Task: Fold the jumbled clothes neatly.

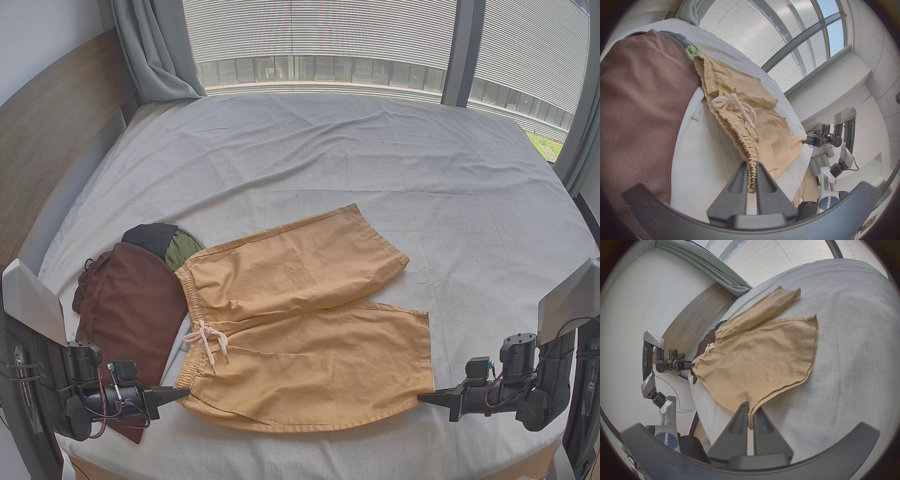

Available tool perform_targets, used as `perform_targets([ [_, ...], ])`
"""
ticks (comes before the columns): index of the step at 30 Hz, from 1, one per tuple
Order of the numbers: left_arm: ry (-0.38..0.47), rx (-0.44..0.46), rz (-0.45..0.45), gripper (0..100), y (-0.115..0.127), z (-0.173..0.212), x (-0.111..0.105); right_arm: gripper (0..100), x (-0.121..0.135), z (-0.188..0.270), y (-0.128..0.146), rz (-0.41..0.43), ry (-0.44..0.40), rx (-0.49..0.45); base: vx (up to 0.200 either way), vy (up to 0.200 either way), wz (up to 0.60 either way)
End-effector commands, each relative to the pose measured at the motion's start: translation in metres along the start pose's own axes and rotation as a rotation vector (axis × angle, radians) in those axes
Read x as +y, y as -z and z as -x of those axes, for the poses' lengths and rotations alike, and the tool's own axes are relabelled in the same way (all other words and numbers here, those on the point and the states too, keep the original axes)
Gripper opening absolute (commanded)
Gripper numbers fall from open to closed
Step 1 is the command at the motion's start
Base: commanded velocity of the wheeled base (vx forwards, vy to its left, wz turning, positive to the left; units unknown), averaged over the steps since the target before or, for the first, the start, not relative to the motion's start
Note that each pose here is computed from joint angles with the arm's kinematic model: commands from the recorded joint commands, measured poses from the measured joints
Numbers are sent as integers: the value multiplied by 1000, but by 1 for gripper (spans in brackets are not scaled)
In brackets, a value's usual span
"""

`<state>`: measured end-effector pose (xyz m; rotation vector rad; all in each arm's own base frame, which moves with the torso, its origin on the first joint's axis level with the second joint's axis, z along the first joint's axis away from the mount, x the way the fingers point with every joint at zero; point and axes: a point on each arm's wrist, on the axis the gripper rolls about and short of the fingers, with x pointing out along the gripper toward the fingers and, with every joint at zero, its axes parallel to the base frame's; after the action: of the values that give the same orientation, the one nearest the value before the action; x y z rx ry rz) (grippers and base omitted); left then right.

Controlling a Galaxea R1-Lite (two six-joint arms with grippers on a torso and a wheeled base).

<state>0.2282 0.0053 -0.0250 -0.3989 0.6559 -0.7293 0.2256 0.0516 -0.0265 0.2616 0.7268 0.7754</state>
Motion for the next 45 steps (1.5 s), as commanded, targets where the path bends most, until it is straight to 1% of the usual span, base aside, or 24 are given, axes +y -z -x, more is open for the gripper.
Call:
perform_targets([
  [1, 9, -22, -33, 0, -7, 1, -5, 0, 5, 4, -12, 33, -8, -49, 0, 0, 0],
  [6, 12, -40, -33, 0, -13, 2, -7, 0, 7, 5, -15, 42, -11, -63, 0, 0, 0],
  [7, 19, -63, -23, 0, -20, 2, -10, 0, 8, 5, -19, 52, -14, -77, 0, 0, 0],
  [12, 31, -93, -20, 0, -30, 2, -13, 0, 10, 7, -27, 47, -19, -111, 0, 0, 0],
  [17, 37, -109, -21, 0, -35, 1, -14, 0, 13, 8, -35, 40, -29, -140, 0, 0, 0],
  [24, 38, -119, -15, 0, -39, 0, -13, 0, 13, 6, -39, 49, -33, -156, 0, 0, 0],
  [29, 48, -138, 6, 0, -46, -3, -17, 0, 16, 8, -48, 42, -39, -190, 0, 0, 0],
  [32, 55, -166, 48, 0, -56, -4, -20, 0, 20, 9, -58, 30, -57, -229, 0, 0, 0],
  [37, 39, -208, 104, 0, -66, -6, -24, 0, 25, 13, -67, 33, -67, -265, 0, 0, 0],
  [41, 5, -230, 107, 0, -70, -9, -23, 0, 28, 16, -70, 44, -71, -279, 0, 0, 0],
  [45, -2, -239, 104, 0, -72, -11, -21, 0, 30, 19, -74, 57, -75, -296, 0, 0, 0],
])
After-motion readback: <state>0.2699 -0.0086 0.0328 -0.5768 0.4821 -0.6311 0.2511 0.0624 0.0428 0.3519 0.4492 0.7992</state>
